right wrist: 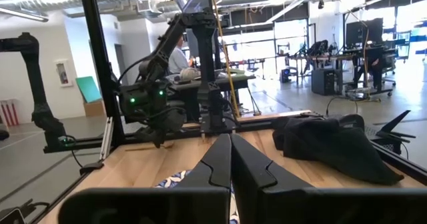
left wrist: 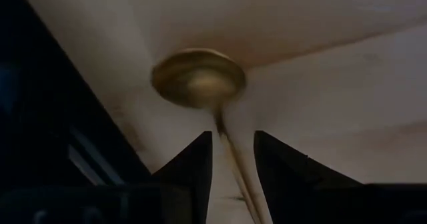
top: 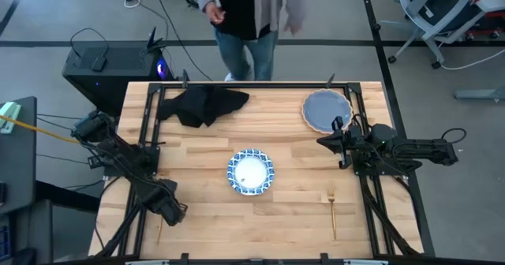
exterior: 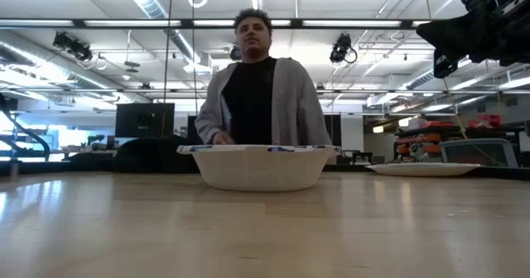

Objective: Set table place
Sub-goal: Move the golden spoon to the left of the white bowl

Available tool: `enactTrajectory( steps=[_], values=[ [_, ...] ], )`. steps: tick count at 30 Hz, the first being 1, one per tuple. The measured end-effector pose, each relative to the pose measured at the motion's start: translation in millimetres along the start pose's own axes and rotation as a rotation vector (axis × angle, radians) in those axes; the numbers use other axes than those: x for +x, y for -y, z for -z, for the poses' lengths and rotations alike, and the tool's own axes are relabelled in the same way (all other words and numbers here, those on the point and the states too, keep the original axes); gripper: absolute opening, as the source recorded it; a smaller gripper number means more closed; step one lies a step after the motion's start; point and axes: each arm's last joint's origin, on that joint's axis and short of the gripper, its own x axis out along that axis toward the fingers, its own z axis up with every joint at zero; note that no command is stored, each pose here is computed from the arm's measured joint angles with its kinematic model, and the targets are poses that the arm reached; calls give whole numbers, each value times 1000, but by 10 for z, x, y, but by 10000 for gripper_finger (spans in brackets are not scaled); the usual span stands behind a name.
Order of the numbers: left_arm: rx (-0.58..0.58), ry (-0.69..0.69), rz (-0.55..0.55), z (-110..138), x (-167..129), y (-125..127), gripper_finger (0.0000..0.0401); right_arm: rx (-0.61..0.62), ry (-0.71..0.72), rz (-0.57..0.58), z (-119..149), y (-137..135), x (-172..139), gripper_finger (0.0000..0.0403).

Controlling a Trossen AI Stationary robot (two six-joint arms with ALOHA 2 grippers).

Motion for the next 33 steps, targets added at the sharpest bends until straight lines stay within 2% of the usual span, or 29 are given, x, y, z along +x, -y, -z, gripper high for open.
enactTrajectory(
  steps=[13, 18, 25, 33],
  values=[
    [10, -23, 25, -68, 135, -54, 107, 0, -5, 1, 5, 1, 0, 8],
    [16, -22, 31, -64, 141, -52, 81, 1, -15, 2, 15, 2, 0, 8],
    [21, -19, 38, -58, 145, -50, 14, 1, -21, 2, 20, 2, 0, 8],
    [22, -11, 42, -60, 148, -49, 12, 0, -21, 2, 20, 2, 0, 8]
  ],
)
